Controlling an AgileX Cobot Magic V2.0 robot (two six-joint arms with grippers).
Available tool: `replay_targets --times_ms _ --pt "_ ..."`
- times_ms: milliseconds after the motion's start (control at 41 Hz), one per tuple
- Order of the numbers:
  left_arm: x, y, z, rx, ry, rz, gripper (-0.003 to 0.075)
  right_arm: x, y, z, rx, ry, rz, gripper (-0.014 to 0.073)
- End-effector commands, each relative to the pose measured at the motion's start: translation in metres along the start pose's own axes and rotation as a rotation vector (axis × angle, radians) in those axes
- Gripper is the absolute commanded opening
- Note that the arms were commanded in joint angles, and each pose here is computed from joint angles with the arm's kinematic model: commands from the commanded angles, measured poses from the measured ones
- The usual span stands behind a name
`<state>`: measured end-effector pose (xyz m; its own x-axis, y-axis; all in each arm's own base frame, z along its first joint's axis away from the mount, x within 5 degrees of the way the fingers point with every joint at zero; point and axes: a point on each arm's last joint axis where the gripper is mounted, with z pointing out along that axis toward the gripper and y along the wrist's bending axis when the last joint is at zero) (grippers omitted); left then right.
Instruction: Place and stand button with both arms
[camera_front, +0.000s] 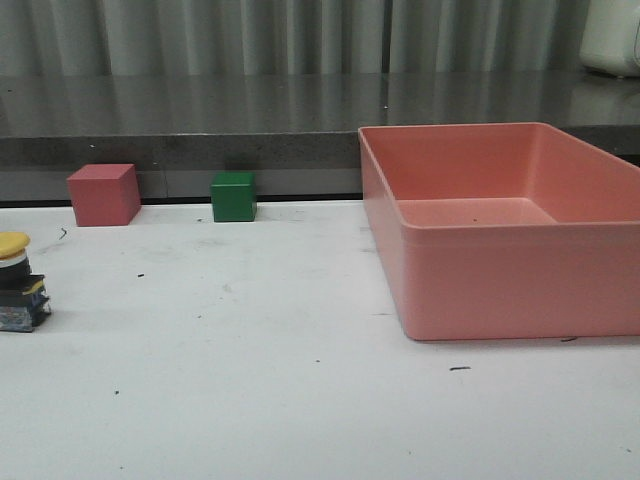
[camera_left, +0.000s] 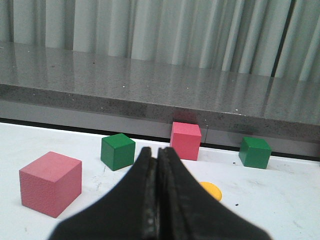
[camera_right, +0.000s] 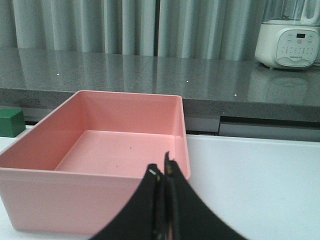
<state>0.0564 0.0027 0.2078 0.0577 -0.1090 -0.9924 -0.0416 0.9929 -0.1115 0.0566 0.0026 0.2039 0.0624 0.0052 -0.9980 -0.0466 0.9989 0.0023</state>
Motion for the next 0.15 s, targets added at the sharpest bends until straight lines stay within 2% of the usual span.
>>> replay_targets --times_ms 0,122 --pt "-0.0034 -0.0005 -0.0017 0.015 -0.087 -0.014 -0.0020 -0.0105 -0.0006 -0.0021 0.009 -0.113 -0.008 -0.0068" --pt "-0.0034 -0.0005 -0.0017 0.015 -0.087 -0.014 -0.0020 -0.0105 -0.0006 -0.0021 0.009 -0.113 -0.008 -0.0068"
